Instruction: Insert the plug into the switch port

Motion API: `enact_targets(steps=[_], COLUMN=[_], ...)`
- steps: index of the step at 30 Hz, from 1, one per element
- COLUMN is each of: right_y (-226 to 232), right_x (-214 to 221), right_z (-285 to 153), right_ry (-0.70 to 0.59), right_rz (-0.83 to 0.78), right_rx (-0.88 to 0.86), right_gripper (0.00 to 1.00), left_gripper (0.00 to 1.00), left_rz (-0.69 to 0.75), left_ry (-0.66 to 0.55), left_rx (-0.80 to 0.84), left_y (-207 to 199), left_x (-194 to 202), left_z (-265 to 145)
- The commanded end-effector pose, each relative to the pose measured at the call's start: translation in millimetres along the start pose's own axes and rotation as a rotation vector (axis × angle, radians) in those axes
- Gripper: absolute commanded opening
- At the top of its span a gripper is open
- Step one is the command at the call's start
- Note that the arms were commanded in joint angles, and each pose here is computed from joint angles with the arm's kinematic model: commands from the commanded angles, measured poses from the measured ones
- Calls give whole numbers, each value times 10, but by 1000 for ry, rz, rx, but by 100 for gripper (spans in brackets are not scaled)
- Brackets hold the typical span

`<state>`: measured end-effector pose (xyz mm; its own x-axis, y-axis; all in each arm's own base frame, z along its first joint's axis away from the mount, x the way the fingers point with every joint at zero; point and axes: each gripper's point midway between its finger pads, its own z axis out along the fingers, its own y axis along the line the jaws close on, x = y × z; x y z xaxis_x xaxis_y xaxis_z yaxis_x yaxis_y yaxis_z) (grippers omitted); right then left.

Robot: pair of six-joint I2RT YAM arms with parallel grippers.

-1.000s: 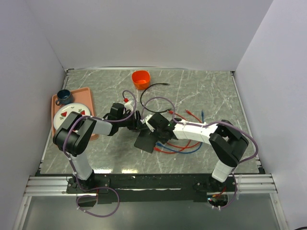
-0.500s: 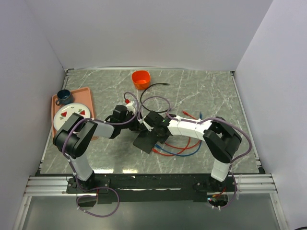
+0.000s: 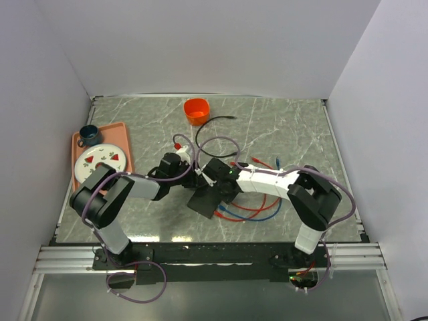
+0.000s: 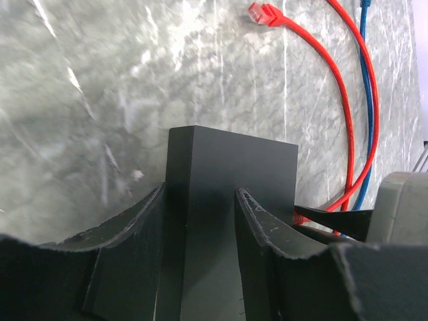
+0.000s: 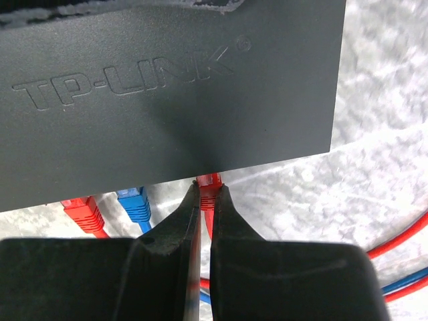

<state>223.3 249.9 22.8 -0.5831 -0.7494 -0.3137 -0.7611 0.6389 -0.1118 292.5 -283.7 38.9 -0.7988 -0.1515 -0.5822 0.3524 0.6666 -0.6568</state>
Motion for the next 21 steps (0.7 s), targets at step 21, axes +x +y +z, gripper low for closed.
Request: enact_targets(steps=[21], right_y=[-74], right_x=[-1321], right_z=[-630], right_ry=[-600], right_rz=[106], right_rx=[-4], right_gripper=[0], left_gripper=[41], left_rz=[-13], left_ry=[188], left_rx=[279], left_y=[-1234], left_x=[675], left_z=[-121])
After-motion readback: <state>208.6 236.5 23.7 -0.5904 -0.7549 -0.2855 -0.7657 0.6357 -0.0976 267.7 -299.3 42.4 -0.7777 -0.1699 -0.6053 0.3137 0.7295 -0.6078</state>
